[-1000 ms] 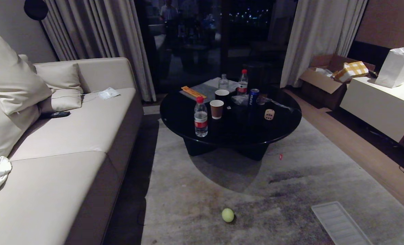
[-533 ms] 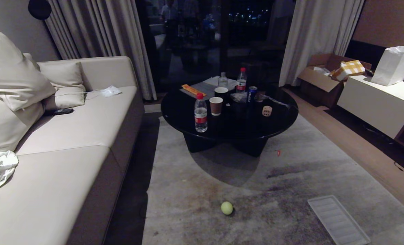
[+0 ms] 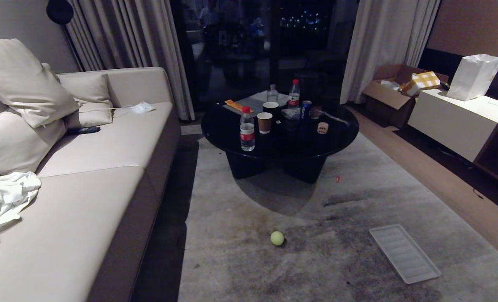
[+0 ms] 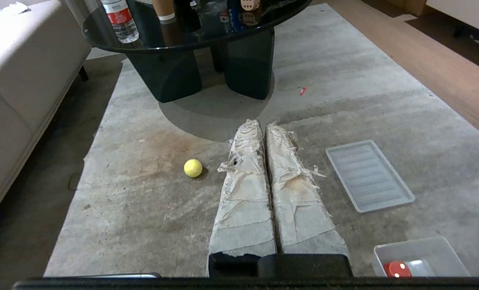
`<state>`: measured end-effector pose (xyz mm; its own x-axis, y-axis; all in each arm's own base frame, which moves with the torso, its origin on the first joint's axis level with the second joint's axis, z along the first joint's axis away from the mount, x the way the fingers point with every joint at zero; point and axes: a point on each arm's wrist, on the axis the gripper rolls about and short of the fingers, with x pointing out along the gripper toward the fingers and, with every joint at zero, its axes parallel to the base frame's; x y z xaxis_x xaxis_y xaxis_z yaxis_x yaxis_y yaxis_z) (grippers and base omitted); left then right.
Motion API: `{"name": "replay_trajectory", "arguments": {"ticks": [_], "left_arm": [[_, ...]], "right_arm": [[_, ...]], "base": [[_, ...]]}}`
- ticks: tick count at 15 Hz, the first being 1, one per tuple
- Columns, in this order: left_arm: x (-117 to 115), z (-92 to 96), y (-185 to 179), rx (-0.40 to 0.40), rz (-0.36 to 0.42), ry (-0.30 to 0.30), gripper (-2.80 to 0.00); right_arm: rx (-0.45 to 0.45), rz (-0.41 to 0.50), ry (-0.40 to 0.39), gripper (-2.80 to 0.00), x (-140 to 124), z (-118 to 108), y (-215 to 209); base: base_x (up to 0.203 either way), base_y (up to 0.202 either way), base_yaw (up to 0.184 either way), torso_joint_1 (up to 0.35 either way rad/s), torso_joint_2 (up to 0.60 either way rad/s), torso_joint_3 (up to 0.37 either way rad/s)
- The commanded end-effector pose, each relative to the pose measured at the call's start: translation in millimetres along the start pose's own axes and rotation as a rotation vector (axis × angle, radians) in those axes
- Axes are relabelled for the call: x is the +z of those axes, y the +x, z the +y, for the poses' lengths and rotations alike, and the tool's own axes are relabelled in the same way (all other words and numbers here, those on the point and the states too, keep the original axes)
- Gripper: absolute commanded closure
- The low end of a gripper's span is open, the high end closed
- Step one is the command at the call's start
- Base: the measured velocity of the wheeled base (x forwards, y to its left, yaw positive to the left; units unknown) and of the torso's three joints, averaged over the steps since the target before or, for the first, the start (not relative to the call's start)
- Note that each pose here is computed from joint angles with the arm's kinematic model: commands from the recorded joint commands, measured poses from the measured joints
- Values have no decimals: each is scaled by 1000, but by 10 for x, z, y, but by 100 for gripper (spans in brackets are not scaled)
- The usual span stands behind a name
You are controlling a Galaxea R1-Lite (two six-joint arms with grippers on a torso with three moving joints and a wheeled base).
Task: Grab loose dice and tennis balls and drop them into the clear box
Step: Pick up the ball on the floor
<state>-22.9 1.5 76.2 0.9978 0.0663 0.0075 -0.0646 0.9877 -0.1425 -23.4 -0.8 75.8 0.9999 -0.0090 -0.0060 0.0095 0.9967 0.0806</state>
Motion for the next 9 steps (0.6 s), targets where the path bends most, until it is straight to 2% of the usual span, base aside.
{"name": "replay_trajectory", "arguments": {"ticks": [1,9], "left_arm": [[-4,1,1,0,1,-2,0],[-4,1,1,1,2,0,0]], "right_arm": [[0,2,0,0,0,0,1],[0,2,0,0,0,0,1]], "base": [[0,0,0,0,0,0],[0,0,0,0,0,0]]}}
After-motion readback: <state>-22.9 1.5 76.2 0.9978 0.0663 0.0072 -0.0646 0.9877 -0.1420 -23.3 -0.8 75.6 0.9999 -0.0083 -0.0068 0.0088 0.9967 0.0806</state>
